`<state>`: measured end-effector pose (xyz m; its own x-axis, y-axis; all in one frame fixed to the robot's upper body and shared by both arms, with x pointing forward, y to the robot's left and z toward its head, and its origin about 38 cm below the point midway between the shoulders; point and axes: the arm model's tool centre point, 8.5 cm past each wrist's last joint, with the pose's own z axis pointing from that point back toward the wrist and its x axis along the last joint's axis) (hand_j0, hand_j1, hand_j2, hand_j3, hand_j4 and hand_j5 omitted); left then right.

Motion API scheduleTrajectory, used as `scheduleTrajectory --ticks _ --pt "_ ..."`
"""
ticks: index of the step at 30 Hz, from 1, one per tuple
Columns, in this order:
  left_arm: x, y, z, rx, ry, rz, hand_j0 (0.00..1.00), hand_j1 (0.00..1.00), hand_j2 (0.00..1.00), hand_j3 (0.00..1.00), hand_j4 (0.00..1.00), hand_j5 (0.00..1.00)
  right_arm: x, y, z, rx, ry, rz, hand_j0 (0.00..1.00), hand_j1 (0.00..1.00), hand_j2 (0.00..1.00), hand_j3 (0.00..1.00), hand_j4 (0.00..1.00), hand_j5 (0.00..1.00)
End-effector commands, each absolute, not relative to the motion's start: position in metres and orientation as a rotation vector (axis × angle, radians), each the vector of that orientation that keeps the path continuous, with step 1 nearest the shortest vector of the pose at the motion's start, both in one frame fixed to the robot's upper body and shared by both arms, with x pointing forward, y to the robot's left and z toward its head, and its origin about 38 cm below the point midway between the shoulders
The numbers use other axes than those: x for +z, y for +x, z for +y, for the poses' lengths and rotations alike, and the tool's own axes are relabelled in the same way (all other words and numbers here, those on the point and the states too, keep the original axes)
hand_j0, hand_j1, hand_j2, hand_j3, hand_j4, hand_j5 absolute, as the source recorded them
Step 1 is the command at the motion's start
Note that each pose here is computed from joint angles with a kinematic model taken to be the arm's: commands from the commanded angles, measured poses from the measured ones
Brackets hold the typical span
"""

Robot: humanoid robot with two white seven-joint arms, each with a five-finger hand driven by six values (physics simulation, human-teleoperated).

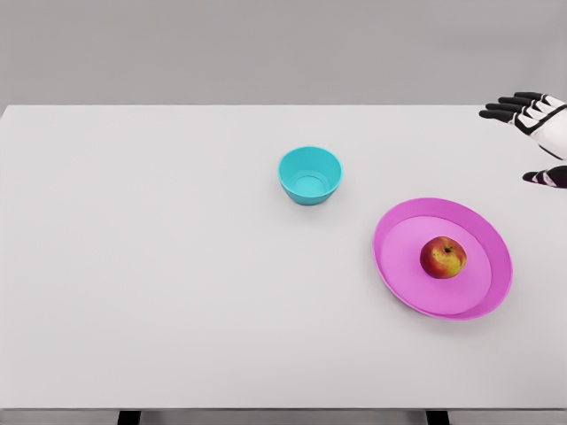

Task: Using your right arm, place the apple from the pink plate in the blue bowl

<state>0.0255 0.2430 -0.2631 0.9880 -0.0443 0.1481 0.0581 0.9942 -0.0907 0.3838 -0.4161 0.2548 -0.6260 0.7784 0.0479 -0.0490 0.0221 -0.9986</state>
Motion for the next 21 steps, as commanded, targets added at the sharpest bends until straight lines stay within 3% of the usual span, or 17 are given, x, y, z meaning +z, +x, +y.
scheduleTrajectory --ticks 1,9,15,21 --pt "-0.263 0.026 0.243 -0.051 -0.095 -0.147 1.0 1.0 1.0 1.0 1.0 1.0 0.255 0.384 -0.416 1.665 -0.746 -1.677 1.0 1.0 1.0 1.0 1.0 1.0" --pt "-0.263 0.026 0.243 -0.051 -0.096 -0.147 1.0 1.0 1.0 1.0 1.0 1.0 0.242 0.379 -0.402 1.715 -0.68 -1.661 1.0 1.0 1.0 1.0 1.0 1.0" --pt "-0.263 0.026 0.243 -0.051 -0.096 -0.147 1.0 1.0 1.0 1.0 1.0 1.0 0.241 0.376 -0.391 2.031 -0.535 -1.303 1.0 1.0 1.0 1.0 1.0 1.0" --pt "-0.263 0.026 0.243 -0.051 -0.095 -0.147 1.0 1.0 1.0 1.0 1.0 1.0 0.253 0.379 -0.375 2.059 -0.545 -1.356 1.0 1.0 1.0 1.0 1.0 1.0"
